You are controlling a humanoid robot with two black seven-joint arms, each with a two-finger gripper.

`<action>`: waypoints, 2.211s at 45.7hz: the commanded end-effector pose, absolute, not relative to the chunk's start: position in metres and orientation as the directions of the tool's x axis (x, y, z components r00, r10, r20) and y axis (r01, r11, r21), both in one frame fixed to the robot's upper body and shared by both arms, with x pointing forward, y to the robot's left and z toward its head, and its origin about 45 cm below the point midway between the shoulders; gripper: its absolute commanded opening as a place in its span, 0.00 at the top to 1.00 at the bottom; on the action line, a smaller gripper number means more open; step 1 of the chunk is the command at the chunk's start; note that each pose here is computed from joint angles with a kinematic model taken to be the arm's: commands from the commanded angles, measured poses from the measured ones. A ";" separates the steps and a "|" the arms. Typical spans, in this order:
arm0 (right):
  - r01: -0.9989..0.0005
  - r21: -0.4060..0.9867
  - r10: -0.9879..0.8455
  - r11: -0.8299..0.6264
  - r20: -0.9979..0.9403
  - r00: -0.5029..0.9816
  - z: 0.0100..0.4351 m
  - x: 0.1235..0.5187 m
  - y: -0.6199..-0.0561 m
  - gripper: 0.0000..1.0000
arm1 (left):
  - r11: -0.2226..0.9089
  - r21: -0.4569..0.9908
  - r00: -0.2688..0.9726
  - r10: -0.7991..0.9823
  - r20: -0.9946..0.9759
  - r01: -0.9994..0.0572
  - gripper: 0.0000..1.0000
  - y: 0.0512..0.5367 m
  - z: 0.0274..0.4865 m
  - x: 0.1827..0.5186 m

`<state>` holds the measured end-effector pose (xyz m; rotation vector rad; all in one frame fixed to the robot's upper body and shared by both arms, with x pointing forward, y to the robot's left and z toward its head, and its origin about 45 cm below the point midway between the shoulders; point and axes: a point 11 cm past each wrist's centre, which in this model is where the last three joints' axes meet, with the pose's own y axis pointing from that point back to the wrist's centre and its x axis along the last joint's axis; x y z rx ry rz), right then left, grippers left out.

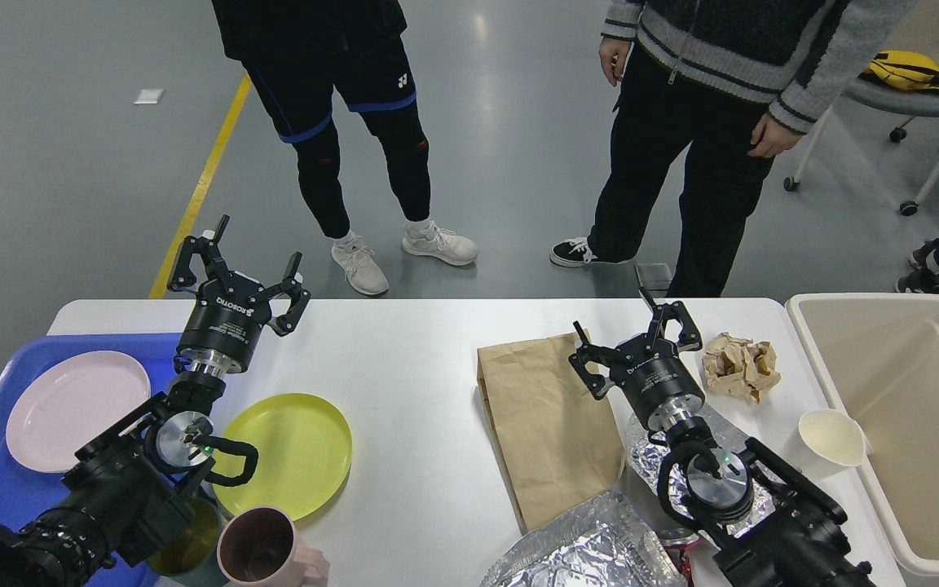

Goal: Tidy desktop

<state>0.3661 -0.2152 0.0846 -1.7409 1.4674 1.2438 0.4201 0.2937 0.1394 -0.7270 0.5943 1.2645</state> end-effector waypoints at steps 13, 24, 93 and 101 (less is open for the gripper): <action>-0.954 0.152 -0.455 -0.260 -0.890 -0.018 0.085 0.367 -0.216 0.00 | -0.059 -0.139 0.009 0.895 -0.446 -0.989 0.00 0.316 0.250 0.503; -0.953 0.154 -0.455 -0.260 -0.890 -0.020 0.085 0.366 -0.216 0.00 | 0.050 -0.315 0.089 0.990 -0.111 -0.948 0.00 0.304 0.383 0.540; -0.953 0.154 -0.455 -0.260 -0.890 -0.020 0.085 0.366 -0.216 0.00 | 0.408 0.890 0.939 -0.174 0.296 -0.205 0.00 0.130 0.379 0.404; -0.953 0.154 -0.455 -0.260 -0.890 -0.020 0.085 0.366 -0.216 0.00 | 0.414 0.888 0.937 -0.181 0.297 -0.201 0.00 0.126 0.379 0.404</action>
